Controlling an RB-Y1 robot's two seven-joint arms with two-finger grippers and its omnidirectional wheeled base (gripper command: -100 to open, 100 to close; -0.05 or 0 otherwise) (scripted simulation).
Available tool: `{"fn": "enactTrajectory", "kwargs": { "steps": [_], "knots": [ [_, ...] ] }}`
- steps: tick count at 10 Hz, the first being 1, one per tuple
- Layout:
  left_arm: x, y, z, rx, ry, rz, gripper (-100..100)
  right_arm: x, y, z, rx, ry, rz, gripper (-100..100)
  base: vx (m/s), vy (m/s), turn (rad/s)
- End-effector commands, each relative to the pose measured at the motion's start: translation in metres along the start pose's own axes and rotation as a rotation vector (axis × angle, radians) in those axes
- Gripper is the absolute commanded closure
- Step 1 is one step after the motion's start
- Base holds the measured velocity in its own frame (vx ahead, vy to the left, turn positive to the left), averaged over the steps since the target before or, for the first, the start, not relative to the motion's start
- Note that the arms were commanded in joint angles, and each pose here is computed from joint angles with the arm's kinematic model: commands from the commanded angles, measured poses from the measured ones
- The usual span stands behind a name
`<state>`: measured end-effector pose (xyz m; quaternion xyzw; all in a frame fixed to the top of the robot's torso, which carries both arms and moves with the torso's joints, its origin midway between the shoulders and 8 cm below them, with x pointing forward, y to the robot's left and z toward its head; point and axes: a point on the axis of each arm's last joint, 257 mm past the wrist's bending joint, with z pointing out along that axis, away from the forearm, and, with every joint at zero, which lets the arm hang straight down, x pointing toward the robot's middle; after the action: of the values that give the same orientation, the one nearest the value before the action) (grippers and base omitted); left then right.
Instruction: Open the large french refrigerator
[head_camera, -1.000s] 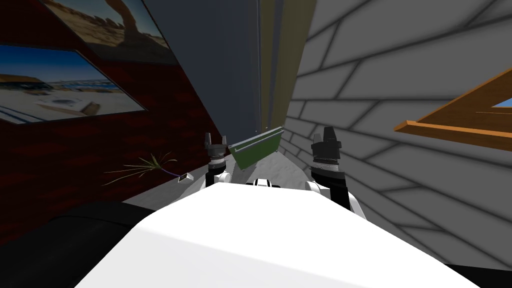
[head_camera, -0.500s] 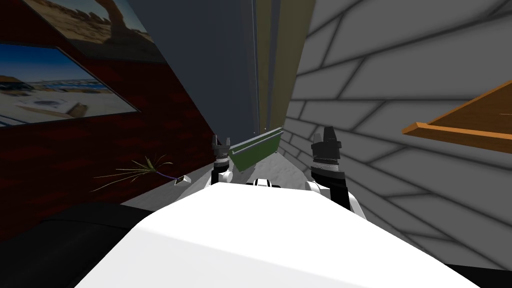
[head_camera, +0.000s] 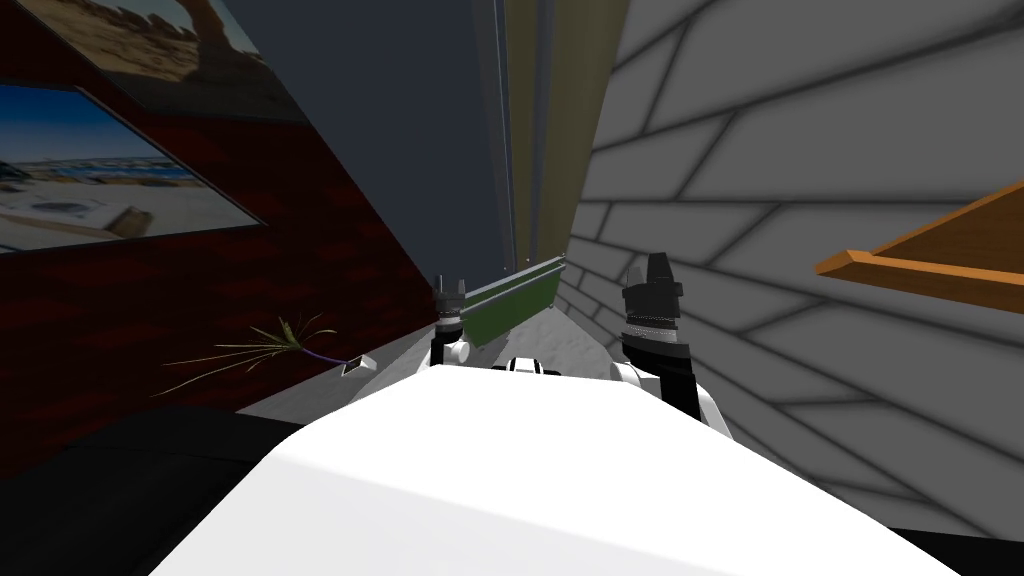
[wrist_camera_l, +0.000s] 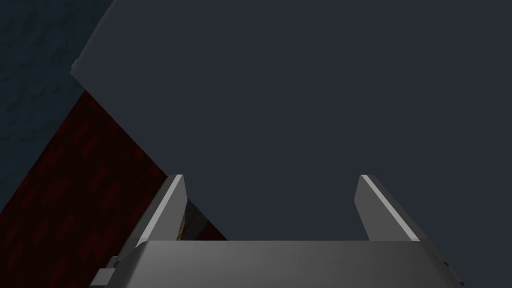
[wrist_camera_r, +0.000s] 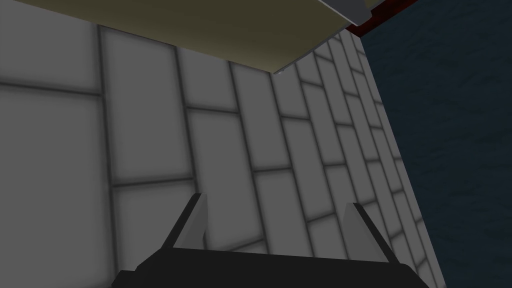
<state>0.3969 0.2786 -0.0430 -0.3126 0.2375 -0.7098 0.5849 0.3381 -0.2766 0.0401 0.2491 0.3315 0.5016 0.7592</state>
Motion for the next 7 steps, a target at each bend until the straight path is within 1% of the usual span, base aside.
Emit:
{"fn": "enactTrajectory", "kwargs": {
  "steps": [1, 2, 3, 4, 5, 6, 7],
  "knots": [
    [-0.006, 0.016, -0.003, -0.023, -0.013, -0.013, -100, 0.000, 0.000, 0.000, 0.000, 0.000, 0.000, 0, 0.054, -0.024, -0.002],
    [-0.008, 0.024, -0.003, -0.026, -0.019, -0.027, -100, 0.000, 0.000, 0.000, 0.000, 0.000, 0.000, 0, 0.058, -0.044, -0.005],
    [-0.010, 0.029, -0.005, -0.037, -0.022, -0.025, -100, 0.000, 0.000, 0.000, 0.000, 0.000, 0.000, 0, 0.050, -0.040, -0.003],
    [-0.013, 0.040, -0.007, -0.048, -0.032, -0.037, -100, 0.000, 0.000, 0.000, 0.000, 0.000, 0.000, 0, 0.065, -0.028, -0.003],
    [-0.014, 0.046, -0.006, -0.047, -0.037, -0.052, -100, 0.000, 0.000, 0.000, 0.000, 0.000, 0.000, 0, 0.080, -0.037, -0.010],
    [-0.017, 0.053, -0.010, -0.064, -0.043, -0.049, -100, 0.000, 0.000, 0.000, 0.000, 0.000, 0.000, 0, 0.079, -0.034, -0.004],
    [-0.018, 0.062, -0.011, -0.070, -0.051, -0.062, -100, 0.000, 0.000, 0.000, 0.000, 0.000, 0.000, 0, 0.103, -0.033, -0.001]
  ]
}}
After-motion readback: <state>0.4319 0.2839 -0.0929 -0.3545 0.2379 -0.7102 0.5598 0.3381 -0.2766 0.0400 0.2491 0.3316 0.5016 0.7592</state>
